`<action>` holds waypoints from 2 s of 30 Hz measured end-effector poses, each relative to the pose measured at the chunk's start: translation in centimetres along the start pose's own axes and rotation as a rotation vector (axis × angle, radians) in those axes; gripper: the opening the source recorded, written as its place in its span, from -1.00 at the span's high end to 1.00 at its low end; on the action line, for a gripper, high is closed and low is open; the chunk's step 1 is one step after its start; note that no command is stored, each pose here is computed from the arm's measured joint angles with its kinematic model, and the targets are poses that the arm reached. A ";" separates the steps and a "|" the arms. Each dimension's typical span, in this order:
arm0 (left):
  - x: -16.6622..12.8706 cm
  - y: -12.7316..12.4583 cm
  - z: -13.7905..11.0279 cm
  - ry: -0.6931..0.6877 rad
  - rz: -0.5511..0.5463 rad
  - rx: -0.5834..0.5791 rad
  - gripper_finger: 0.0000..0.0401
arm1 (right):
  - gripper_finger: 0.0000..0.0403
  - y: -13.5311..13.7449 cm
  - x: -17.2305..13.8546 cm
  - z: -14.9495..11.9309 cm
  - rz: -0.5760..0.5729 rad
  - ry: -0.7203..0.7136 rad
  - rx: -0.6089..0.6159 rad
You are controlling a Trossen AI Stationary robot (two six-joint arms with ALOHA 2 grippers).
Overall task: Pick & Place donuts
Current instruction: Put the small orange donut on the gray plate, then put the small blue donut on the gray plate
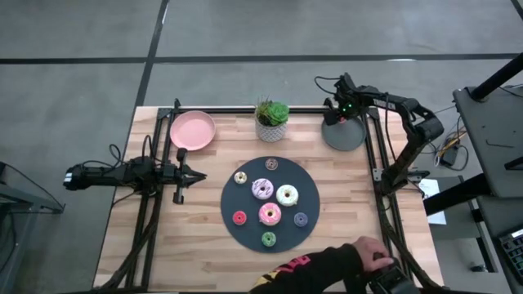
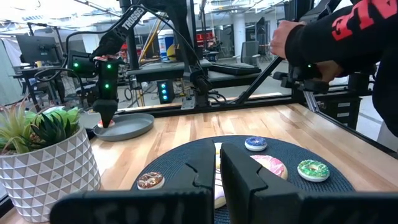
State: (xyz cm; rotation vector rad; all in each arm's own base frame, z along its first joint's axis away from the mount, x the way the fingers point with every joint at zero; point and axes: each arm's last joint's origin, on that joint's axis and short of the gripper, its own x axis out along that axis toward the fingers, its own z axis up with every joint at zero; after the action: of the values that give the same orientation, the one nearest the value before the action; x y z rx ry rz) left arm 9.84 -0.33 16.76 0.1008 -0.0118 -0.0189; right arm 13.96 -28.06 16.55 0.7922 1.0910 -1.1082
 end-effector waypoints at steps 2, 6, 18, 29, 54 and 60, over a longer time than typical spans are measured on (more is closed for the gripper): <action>0.0 0.0 0.0 0.000 0.000 0.000 1.00 | -0.04 -0.2 0.0 0.0 -0.002 0.001 0.005; 0.0 0.0 0.0 0.000 0.000 0.000 1.00 | -0.04 -0.5 0.2 0.0 -0.006 0.007 0.015; 0.0 0.0 0.0 0.000 0.000 0.000 1.00 | -0.04 -0.4 1.8 0.4 -0.012 0.044 0.006; 0.0 0.0 0.0 0.000 -0.001 0.000 1.00 | -0.04 -0.4 1.8 0.5 -0.012 0.040 0.006; 0.0 0.0 0.0 0.000 -0.001 0.000 1.00 | -0.44 -0.4 0.7 0.6 -0.007 0.015 0.014; 0.0 0.0 0.0 0.000 0.000 0.000 1.00 | -0.45 -0.5 -2.0 0.8 0.020 -0.067 0.031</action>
State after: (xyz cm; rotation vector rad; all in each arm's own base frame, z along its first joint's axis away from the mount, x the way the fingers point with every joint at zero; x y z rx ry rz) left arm 9.84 -0.33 16.76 0.1007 -0.0118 -0.0189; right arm 13.58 -28.34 18.66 0.7833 1.0098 -1.1290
